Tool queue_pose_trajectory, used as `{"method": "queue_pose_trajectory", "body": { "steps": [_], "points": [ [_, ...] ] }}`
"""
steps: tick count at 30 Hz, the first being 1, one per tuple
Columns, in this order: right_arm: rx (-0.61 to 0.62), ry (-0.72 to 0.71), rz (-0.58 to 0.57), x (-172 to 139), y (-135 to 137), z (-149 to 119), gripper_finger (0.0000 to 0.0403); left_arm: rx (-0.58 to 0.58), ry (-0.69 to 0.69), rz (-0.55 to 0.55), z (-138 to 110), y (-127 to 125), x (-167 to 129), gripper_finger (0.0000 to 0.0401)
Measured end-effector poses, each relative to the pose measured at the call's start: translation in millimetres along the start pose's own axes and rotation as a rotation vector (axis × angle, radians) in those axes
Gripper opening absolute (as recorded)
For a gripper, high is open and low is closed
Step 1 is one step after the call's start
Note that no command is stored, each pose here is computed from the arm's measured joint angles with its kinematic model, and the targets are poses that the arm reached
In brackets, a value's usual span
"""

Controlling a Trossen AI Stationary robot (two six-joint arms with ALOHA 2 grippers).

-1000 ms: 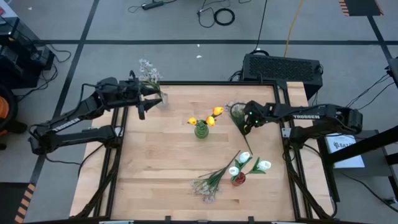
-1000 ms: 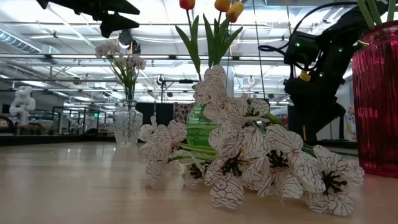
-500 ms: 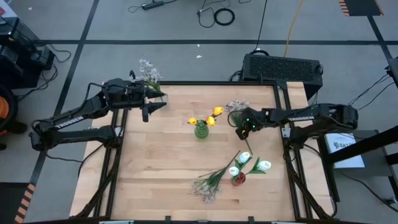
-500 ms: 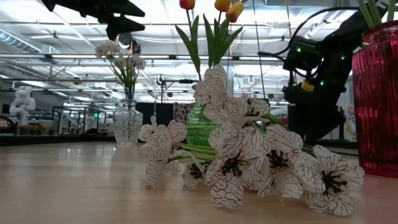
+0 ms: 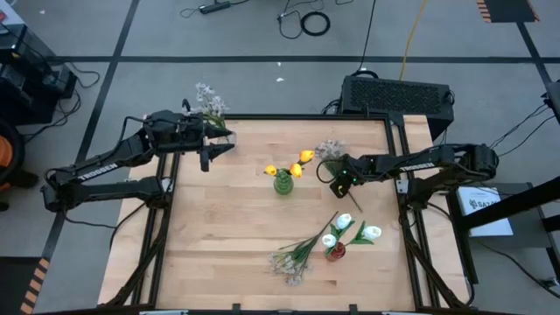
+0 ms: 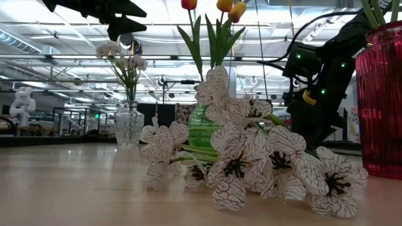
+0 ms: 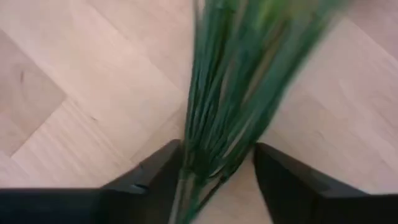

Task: Sort flowers into vase by color
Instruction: Put the top white flowers into the transparent vase

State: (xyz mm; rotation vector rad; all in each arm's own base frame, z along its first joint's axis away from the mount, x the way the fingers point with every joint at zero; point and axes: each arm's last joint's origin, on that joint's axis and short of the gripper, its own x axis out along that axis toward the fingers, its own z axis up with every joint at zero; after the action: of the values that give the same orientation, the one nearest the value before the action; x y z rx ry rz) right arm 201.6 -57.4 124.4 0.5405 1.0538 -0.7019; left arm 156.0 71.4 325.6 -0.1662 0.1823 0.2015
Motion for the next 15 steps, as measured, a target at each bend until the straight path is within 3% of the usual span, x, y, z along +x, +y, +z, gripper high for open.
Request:
{"method": "queue_pose_trajectory", "body": {
  "steps": [10, 15],
  "points": [
    [-0.002, -0.05, -0.017, -0.2, 3.1, 1.3, 0.0022, -0.001, 0.005, 0.001, -0.5, 0.1, 0.0, 0.0235],
    [-0.009, -0.09, -0.015, -1.3, 4.8, 5.9, 0.001, -0.001, 0.006, 0.001, -0.6, 0.1, 0.0, 0.0235]
  ]
}}
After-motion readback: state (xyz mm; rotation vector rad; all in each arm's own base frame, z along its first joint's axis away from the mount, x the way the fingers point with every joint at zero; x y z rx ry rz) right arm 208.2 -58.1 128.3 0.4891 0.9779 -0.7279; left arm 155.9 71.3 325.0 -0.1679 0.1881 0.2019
